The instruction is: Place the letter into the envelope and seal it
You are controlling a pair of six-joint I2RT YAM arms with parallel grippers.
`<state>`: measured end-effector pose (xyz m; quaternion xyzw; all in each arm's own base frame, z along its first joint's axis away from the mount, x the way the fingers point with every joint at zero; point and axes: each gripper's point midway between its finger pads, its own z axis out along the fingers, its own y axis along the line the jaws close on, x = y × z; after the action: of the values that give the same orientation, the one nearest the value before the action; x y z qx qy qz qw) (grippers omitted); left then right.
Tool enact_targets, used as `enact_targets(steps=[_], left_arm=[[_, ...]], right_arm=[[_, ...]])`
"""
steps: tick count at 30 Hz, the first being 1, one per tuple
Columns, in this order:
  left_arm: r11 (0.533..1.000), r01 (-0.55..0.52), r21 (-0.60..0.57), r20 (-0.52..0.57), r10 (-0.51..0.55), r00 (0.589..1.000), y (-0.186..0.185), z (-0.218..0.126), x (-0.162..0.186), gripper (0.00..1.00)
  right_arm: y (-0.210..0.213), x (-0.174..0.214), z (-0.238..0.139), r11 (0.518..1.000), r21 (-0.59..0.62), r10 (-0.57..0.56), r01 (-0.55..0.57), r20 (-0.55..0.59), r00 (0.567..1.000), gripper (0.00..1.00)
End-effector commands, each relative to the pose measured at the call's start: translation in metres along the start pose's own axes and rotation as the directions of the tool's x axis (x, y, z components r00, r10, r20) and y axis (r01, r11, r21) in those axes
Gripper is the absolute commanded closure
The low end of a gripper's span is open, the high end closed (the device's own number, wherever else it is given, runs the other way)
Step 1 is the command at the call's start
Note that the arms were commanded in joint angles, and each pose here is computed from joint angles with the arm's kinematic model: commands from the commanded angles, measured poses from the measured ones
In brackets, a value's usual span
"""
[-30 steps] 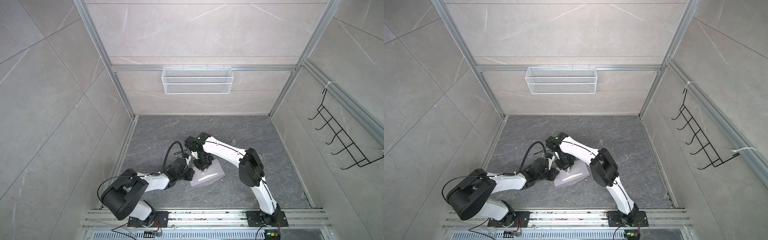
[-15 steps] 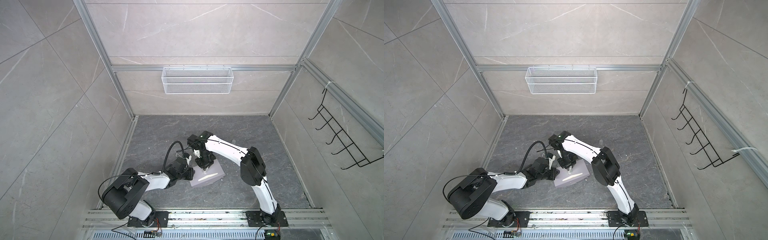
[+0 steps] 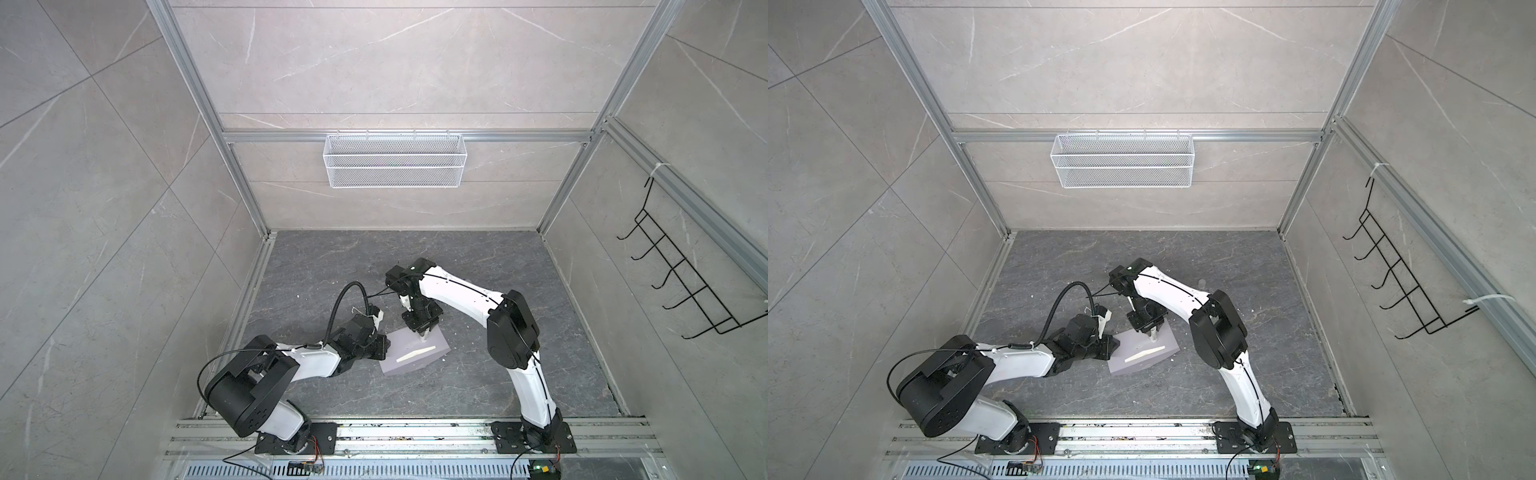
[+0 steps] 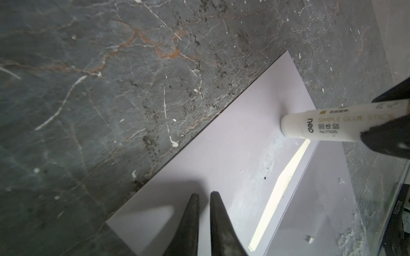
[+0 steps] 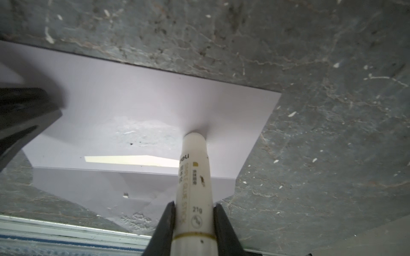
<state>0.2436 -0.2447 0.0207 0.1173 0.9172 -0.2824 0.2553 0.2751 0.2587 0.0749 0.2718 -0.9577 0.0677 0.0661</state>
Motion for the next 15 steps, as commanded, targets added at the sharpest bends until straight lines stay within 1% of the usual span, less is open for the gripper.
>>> enact_targets(steps=[1,8,11,15], left_arm=[[0.998,-0.002,-0.061,-0.082,-0.003,0.997,0.016,0.003,0.022,0.84],[0.998,-0.001,-0.060,-0.081,-0.004,0.997,0.016,0.003,0.021,0.84],[0.998,-0.001,-0.060,-0.082,-0.004,0.997,0.016,0.003,0.022,0.84],[0.998,0.001,-0.061,-0.082,-0.006,0.997,0.016,0.003,0.022,0.84]], right_arm=[[-0.027,0.008,0.020,0.993,0.114,0.016,-0.009,-0.062,0.998,1.00],[-0.020,0.003,0.015,0.998,0.068,0.017,-0.015,-0.040,0.999,1.00],[-0.010,-0.001,-0.001,1.000,-0.004,0.017,-0.016,0.015,1.000,1.00],[-0.004,-0.004,-0.037,0.997,-0.075,0.026,-0.018,0.110,0.994,1.00]])
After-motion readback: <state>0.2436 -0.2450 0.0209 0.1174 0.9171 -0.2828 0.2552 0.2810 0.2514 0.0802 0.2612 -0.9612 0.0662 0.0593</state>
